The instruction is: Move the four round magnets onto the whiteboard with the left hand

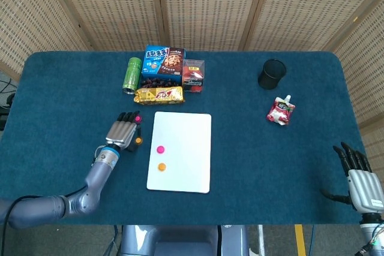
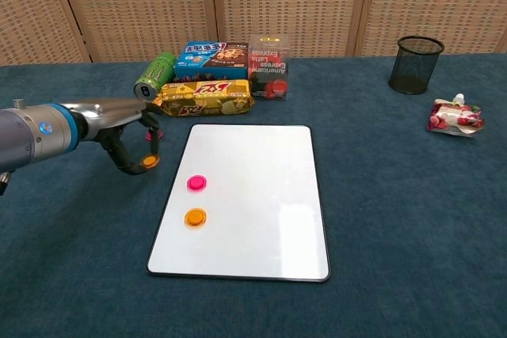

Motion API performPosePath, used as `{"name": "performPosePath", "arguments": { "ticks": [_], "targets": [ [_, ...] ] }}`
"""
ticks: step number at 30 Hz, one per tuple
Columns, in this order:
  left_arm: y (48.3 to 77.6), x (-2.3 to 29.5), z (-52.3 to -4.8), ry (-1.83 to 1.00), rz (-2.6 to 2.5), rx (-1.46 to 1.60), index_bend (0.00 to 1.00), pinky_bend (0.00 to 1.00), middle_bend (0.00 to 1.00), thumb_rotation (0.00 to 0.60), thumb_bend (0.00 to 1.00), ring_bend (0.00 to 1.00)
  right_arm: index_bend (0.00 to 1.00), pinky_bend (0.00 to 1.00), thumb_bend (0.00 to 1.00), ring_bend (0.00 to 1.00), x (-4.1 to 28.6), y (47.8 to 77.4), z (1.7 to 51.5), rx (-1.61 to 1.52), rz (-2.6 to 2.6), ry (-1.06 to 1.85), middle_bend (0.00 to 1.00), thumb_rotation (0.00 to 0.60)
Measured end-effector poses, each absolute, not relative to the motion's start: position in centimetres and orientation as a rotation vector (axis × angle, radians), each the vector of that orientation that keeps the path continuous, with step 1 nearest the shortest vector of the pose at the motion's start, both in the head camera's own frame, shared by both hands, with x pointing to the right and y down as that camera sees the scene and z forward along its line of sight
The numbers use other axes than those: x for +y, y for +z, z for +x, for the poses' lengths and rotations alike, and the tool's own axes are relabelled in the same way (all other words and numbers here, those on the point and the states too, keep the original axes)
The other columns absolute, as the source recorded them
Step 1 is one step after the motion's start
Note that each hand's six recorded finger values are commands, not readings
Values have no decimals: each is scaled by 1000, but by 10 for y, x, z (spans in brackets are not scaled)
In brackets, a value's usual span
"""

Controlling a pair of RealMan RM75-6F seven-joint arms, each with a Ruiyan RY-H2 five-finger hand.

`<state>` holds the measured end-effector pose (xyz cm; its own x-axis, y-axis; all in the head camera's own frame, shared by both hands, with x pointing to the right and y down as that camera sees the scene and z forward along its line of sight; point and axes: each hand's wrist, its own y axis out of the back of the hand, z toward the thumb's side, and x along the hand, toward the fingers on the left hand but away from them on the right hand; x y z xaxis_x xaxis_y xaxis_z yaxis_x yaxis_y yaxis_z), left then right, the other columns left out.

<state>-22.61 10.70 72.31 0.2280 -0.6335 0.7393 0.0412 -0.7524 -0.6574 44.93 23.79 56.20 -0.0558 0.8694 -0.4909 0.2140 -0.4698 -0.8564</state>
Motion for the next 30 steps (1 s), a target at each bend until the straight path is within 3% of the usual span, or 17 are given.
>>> {"name": "performPosePath", "arguments": {
  "ticks": [6,15,24,30],
  "targets": [
    [696,127,-168,-1364,-2062,459,496,0,0,600,323,0,0,0,79,0,238,563,449,-1153,-1687,1578,0,600],
    [710,153,-117,-1357,-2099,352,496,0,0,600,322,0,0,0,78,0,238,562,451,-1168,-1693,1579,0,600],
    [709,164,-108,-1356,-2106,329,497,0,0,600,310,0,0,0,79,0,239,562,452,-1168,-1697,1577,0,600],
    [710,164,-110,-1361,-2075,317,490,0,0,600,227,0,0,0,79,0,239,562,452,-1168,-1696,1577,0,600]
  ]
}}
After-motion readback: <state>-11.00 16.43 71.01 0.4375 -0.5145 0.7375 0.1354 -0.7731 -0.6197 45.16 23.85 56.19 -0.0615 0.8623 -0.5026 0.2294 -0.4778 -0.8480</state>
